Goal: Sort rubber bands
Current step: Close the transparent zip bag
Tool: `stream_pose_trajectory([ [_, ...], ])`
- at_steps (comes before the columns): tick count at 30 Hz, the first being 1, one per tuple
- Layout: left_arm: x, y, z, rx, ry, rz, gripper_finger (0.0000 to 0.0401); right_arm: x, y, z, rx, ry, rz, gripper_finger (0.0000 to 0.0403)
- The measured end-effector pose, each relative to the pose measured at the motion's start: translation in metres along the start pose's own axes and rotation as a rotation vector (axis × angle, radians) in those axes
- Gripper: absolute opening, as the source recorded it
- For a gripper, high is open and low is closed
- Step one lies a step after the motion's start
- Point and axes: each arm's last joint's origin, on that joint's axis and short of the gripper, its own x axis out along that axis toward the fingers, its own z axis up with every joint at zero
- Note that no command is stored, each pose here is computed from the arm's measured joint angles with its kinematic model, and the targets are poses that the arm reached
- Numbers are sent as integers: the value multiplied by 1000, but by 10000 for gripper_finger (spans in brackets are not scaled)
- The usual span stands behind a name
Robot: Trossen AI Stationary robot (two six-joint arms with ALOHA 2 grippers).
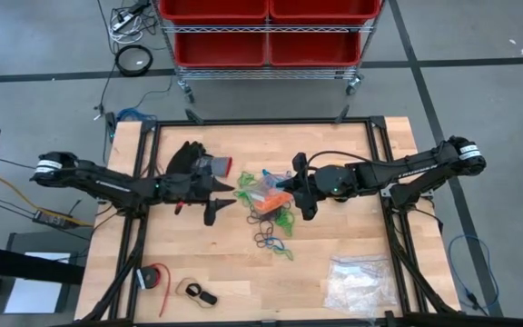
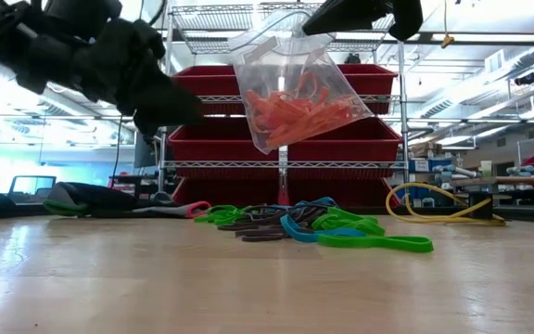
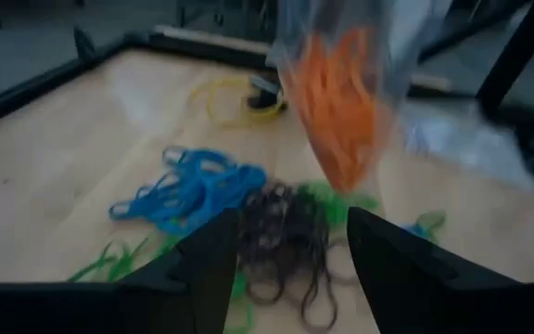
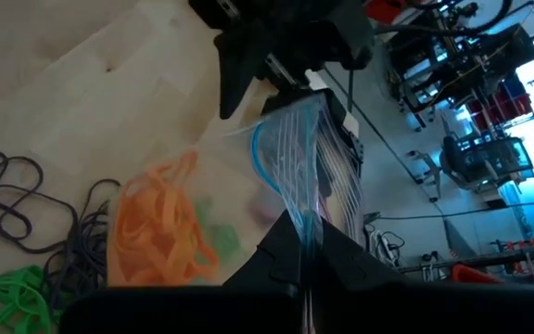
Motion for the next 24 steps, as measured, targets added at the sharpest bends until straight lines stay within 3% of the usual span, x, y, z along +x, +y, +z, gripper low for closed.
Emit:
stream_pose_trajectory([
  [7, 4, -3, 5, -22, -133, -77, 211, -1, 2, 1, 38, -4, 5, 0],
  [12, 6, -6, 5, -37, -152, -146, 211, -3, 6, 4, 62, -9, 22, 0],
  [24, 7, -22, 3, -48, -209, -169, 211, -3, 7, 6, 87, -22, 21, 0],
])
